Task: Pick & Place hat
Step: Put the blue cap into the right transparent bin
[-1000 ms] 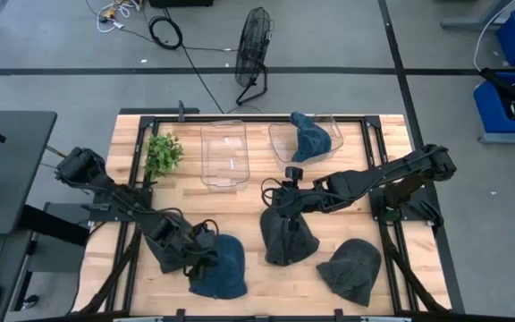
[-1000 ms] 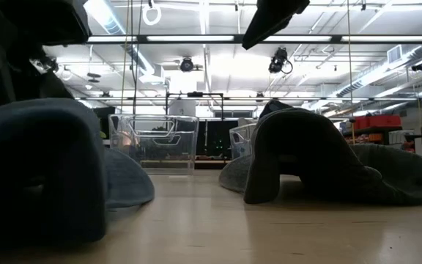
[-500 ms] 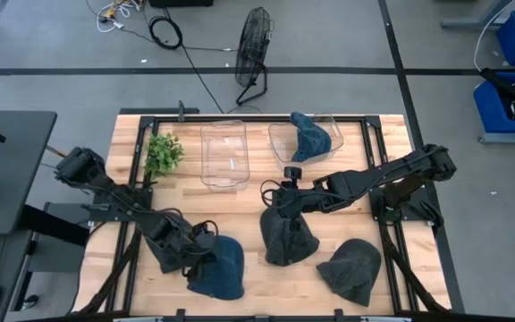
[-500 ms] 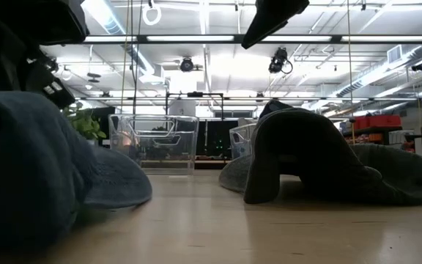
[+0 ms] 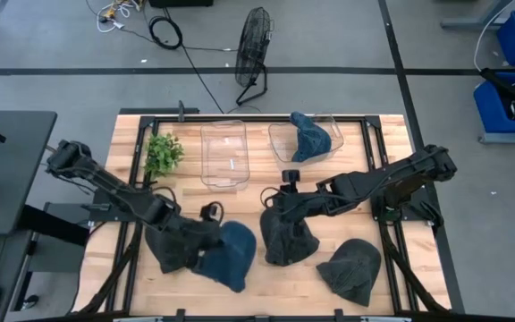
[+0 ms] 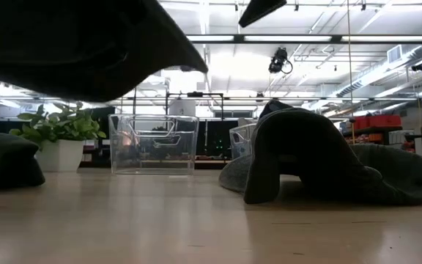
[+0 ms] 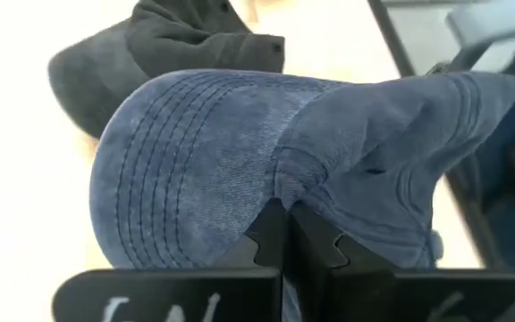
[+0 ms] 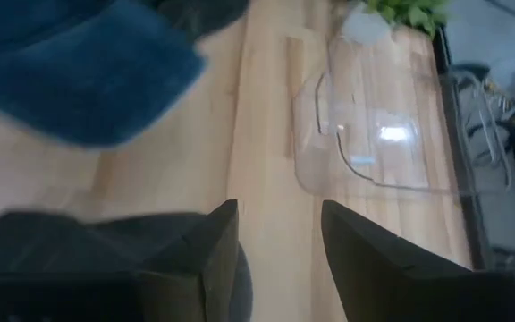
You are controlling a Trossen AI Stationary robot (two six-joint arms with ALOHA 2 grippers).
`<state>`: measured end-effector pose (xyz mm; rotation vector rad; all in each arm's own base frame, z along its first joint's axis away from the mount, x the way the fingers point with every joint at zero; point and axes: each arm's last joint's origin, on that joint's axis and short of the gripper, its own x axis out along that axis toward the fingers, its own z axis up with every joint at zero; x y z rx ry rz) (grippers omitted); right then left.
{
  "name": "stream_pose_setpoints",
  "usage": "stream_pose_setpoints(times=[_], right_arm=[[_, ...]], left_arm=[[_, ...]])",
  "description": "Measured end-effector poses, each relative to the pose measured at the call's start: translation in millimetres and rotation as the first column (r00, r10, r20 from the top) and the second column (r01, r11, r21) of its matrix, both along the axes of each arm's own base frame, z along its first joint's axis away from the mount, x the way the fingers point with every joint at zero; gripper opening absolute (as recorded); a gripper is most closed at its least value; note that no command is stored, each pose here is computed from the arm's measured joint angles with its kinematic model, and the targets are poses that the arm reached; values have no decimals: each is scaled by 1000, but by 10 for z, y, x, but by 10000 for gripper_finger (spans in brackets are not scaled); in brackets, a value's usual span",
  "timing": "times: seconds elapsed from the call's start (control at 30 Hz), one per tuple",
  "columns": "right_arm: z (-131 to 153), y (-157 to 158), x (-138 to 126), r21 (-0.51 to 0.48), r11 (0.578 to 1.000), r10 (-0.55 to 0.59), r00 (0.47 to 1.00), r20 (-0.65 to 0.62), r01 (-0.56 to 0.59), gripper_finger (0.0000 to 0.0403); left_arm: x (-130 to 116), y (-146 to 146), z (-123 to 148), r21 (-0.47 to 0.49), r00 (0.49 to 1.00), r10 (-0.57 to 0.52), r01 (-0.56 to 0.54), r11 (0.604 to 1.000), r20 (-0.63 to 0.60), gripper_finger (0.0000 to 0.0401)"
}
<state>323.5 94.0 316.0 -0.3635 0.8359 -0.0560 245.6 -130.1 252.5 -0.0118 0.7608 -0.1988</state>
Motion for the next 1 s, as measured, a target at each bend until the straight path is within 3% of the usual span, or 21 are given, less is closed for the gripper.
stream_pose_setpoints(times=[0.13, 0.3, 0.43, 0.57, 0.7, 0.77, 0.87, 0.93, 1.0], right_arm=[[-13, 43, -42, -78, 992, 90, 994, -58, -95, 168], [-13, 61, -42, -79, 987, 132, 989, -66, -137, 168], [18, 157, -32, -101, 973, 206, 978, -30, -208, 168], [52, 267, -33, -207, 917, 343, 939, -29, -341, 168], [104, 319, 1, -254, 893, 390, 920, 24, -372, 168], [136, 321, 53, -193, 932, 331, 937, 112, -306, 168], [179, 233, 145, 28, 992, 115, 962, 248, -125, 168], [196, 147, 224, 171, 985, -36, 951, 308, -18, 168], [178, 62, 262, 227, 973, -112, 945, 307, 41, 168]], left_arm=[[57, 116, 194, 77, 997, -74, 73, 994, 12, 8], [139, 230, 388, 122, 987, -154, 147, 982, 52, 8], [202, 375, 470, 117, 993, -100, 92, 989, 61, 9], [250, 546, 464, 117, 998, -33, 27, 993, 51, 9], [297, 725, 468, 101, 998, 45, -50, 994, 54, 9], [325, 808, 482, 96, 994, 77, -84, 992, 72, 9], [350, 904, 493, 97, 990, 111, -119, 988, 88, 9], [359, 958, 495, 107, 989, 118, -128, 986, 92, 9], [362, 999, 493, 129, 991, 102, -113, 985, 91, 9]])
